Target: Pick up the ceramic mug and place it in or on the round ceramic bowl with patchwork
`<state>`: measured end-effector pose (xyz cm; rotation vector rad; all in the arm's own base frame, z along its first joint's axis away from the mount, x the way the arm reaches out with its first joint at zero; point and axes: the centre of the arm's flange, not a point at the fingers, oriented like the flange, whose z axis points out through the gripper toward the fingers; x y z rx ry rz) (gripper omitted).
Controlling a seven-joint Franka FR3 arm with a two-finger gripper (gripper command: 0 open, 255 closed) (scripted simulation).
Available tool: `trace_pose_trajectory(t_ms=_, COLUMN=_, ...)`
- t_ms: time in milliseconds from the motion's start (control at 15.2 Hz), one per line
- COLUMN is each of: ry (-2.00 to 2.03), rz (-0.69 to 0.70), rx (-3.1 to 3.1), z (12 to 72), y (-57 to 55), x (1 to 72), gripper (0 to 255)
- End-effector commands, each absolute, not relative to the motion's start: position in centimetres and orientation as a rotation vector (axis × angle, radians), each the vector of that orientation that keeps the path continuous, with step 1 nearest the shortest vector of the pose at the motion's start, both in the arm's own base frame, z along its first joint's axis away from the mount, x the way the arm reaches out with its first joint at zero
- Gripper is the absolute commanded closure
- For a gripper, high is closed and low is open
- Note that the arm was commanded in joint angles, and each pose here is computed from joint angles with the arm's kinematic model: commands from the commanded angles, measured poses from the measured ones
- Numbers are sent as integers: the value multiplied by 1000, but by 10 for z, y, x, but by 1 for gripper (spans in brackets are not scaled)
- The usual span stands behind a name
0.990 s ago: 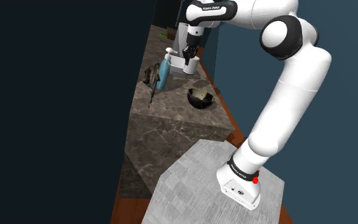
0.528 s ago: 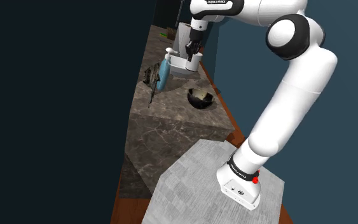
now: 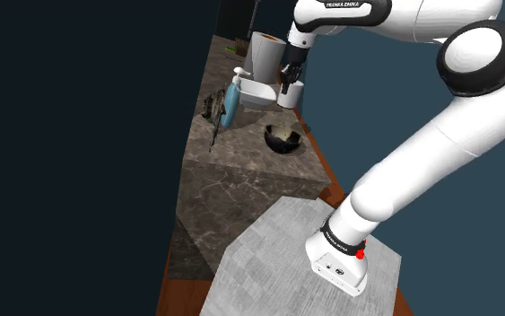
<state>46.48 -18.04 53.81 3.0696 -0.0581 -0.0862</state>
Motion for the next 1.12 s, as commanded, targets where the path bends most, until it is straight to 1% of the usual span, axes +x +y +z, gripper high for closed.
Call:
trace_pose_trajectory(t_ms=0, ry=-57, rz=-86, rx=3069, z=541, y=-173, x=440, gripper=255)
trace_pose_trajectory(t_ms=132, ry=-57, rz=-86, rx=3069, z=545, y=-165, x=413, gripper=255)
trace_pose_trajectory(t_ms=1056, ry=-57, rz=-86, rx=3069, z=471, y=-165, x=413, gripper=255)
